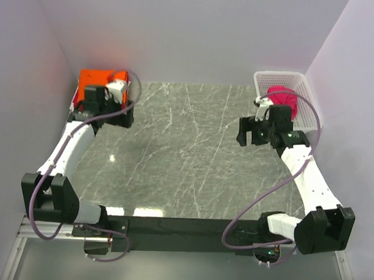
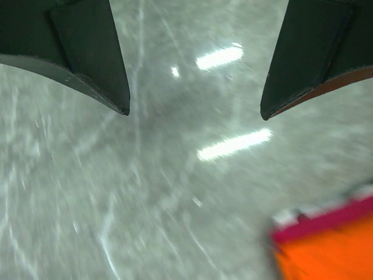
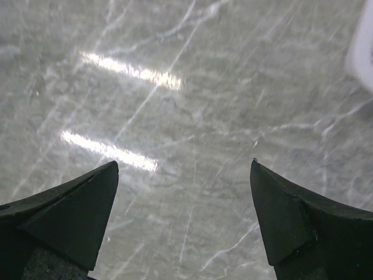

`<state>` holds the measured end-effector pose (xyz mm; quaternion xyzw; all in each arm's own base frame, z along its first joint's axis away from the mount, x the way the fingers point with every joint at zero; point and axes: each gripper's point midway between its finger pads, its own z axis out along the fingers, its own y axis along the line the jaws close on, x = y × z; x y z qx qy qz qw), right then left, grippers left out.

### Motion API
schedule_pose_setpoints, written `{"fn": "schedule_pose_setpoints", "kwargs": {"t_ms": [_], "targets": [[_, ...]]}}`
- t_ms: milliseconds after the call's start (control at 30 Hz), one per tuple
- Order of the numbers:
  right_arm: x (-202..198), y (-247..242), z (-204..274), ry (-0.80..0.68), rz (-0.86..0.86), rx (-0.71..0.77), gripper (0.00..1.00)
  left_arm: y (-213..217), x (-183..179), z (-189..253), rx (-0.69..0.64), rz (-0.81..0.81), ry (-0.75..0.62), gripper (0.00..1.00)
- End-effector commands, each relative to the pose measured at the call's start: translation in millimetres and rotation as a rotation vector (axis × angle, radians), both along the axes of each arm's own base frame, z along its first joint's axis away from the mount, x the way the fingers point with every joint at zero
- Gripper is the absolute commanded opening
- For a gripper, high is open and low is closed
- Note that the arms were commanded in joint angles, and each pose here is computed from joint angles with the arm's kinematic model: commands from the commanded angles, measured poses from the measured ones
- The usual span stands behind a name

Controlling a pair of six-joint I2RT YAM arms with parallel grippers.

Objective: Fold and stack the t-shirts
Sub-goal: Neatly place the folded tshirt to the corner

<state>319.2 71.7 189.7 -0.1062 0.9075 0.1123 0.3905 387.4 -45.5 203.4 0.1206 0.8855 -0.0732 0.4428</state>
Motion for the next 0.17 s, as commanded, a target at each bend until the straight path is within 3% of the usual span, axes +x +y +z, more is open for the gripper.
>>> {"fn": "schedule_pose_setpoints", "kwargs": {"t_ms": [0,133], "targets": [[-14,-1,-8,-0.004,0.028,-0.004,1.0,-21,-13,2,-0.01,-0.032,-0.061,0.99],[-22,-6,-13,0.011,0.031,-0.036,1.0,-28,-20,-9,-0.009,-0.017,-0.067,0.99]]}}
